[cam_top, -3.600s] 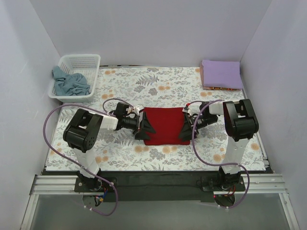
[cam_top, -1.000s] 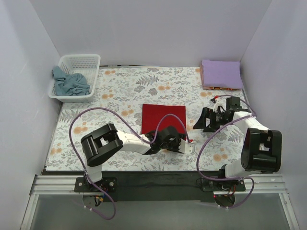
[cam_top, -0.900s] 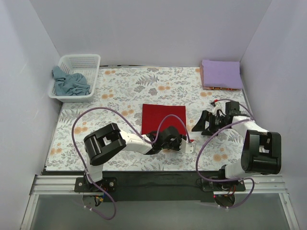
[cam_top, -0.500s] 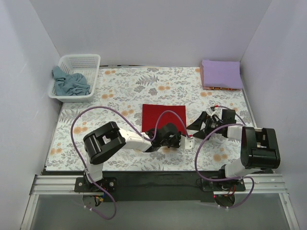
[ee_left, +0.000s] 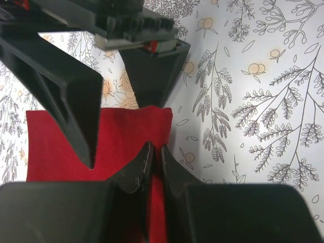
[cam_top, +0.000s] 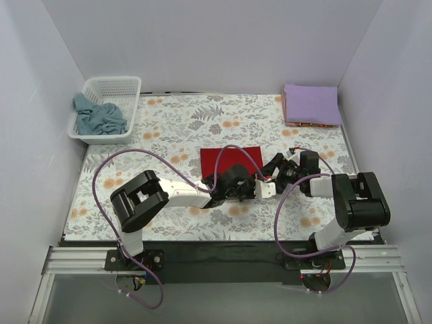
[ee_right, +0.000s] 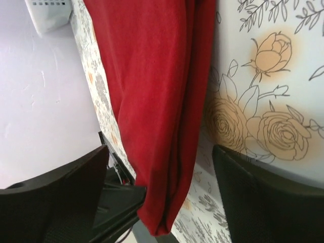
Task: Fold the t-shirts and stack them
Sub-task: Neatly place the folded tshirt to the corner
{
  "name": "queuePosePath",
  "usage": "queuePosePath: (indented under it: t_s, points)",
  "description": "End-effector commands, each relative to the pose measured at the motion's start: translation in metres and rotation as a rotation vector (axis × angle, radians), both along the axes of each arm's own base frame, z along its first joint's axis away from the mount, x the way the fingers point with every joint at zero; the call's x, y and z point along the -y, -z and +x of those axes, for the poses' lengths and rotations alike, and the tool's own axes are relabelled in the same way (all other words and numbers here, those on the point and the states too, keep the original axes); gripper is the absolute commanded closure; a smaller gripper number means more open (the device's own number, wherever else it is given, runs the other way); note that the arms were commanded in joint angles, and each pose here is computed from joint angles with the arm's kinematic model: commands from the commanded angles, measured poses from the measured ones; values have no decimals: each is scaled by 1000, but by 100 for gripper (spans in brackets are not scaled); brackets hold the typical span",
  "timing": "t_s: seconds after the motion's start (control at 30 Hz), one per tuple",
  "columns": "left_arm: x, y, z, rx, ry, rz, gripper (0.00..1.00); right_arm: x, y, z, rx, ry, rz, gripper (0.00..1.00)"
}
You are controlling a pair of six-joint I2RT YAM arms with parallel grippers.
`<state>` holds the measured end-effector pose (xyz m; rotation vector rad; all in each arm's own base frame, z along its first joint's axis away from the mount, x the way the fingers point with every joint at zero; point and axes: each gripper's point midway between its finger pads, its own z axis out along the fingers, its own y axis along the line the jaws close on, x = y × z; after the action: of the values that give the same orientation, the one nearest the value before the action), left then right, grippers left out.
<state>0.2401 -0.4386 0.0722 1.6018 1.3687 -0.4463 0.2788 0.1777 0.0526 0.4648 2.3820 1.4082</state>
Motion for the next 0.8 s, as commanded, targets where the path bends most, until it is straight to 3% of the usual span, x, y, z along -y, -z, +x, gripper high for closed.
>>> queuePosePath:
  t_s: [0.0,0.03,0.1,0.13,0.2,0.3,0.43,0.53,0.7,0.77]
  points:
    - [10,-48,3,23,6,-107,100,-3,4,17,-1,84,-13,15]
    - [10,-48,3,19,4,-108,100,-3,4,22,2,95,-17,26]
    - [10,-49,4,13,-1,-112,100,-3,8,33,6,125,-42,38]
    - [10,-49,4,10,-5,-114,100,-2,10,37,4,141,-52,53]
    - [11,-49,5,5,-9,-118,100,1,17,44,-38,197,-60,61]
    - [11,-52,5,-4,-14,-123,100,-5,15,53,-33,213,-66,63]
    - [9,-56,7,-17,-18,-134,100,-12,26,64,-51,216,-86,46]
    - [8,-58,5,-26,-20,-144,100,-16,30,79,-48,216,-90,46]
    - [5,-59,6,-37,-28,-156,100,-20,34,95,-40,222,-96,57]
    - [5,-58,9,-62,-47,-167,100,-24,30,102,-20,207,-88,76]
